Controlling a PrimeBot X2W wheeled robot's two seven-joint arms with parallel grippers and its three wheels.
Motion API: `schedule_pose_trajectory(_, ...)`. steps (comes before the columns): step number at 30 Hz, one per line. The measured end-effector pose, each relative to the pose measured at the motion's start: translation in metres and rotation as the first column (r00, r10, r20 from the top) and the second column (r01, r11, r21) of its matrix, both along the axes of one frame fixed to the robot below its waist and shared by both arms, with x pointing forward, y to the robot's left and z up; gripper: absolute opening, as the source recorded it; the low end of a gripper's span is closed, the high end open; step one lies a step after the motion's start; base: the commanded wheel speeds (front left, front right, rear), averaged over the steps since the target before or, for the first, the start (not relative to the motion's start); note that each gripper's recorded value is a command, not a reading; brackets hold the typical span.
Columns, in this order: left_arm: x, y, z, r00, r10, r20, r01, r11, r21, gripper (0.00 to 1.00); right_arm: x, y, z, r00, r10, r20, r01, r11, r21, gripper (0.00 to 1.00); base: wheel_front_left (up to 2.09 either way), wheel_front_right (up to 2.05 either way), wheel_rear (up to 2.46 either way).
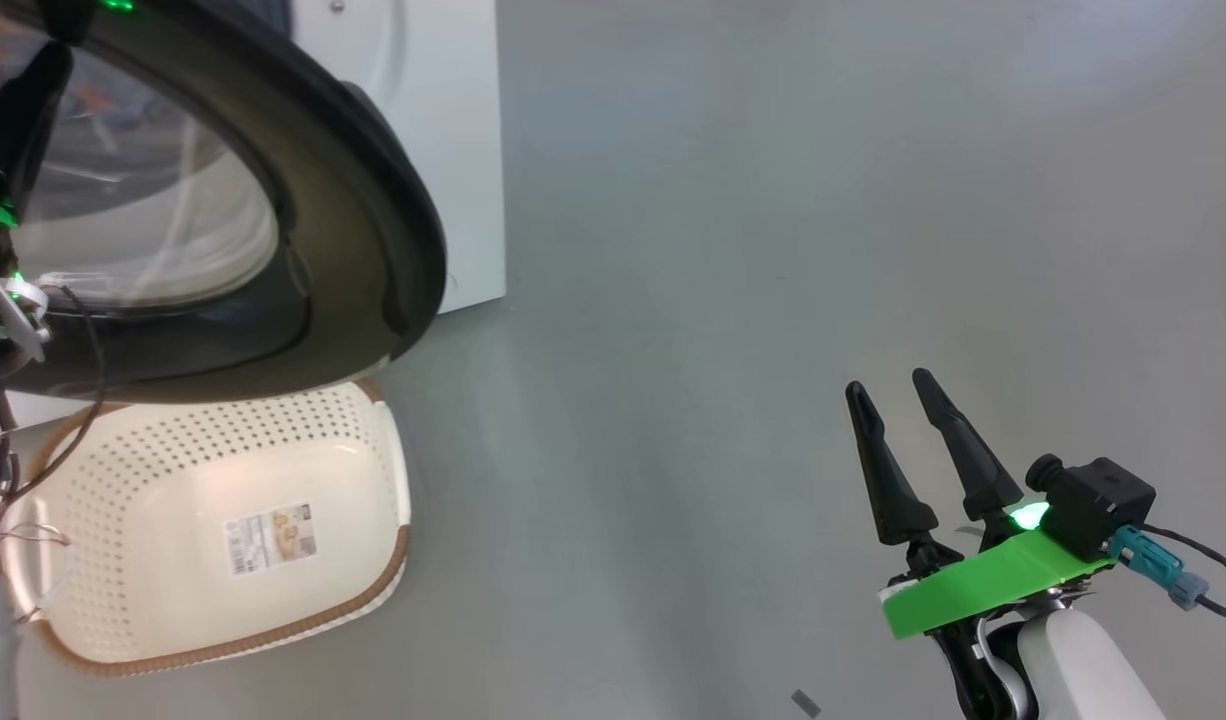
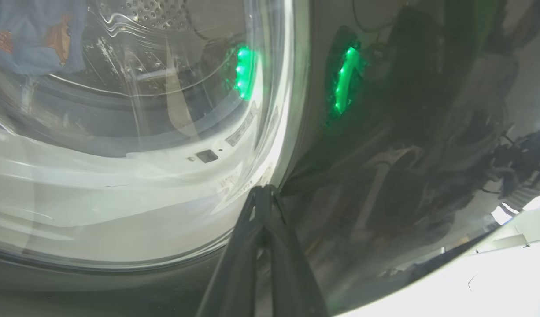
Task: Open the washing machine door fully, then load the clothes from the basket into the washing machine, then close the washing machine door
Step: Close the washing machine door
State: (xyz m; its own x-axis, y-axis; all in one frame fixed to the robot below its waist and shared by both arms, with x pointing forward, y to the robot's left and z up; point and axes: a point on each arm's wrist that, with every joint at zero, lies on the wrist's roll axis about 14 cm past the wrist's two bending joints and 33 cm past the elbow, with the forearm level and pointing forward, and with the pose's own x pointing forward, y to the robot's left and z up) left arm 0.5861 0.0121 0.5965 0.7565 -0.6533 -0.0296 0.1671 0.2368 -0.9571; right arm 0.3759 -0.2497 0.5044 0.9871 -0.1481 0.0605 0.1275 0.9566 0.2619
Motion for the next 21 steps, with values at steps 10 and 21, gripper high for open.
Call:
schedule_pose_trajectory(10, -0.016, 0.012, 0.016, 0.999, 0.003, 0.041, -0.003, 1.0, -0.005, 0.0, 0.009, 0.013, 0.002, 0.999, 0.052, 0.011, -0.052, 0.999, -0.007, 1.0, 0.0, 0.0, 0.0)
schedule_pose_trajectory(21, -0.051, 0.037, 0.009, 0.99, 0.016, 0.142, -0.033, 0.992, 0.122, 1.0, 0.015, 0.025, 0.013, 0.993, 0.109, 0.041, -0.108, 0.994, -0.023, 1.0, 0.0, 0.0, 0.0)
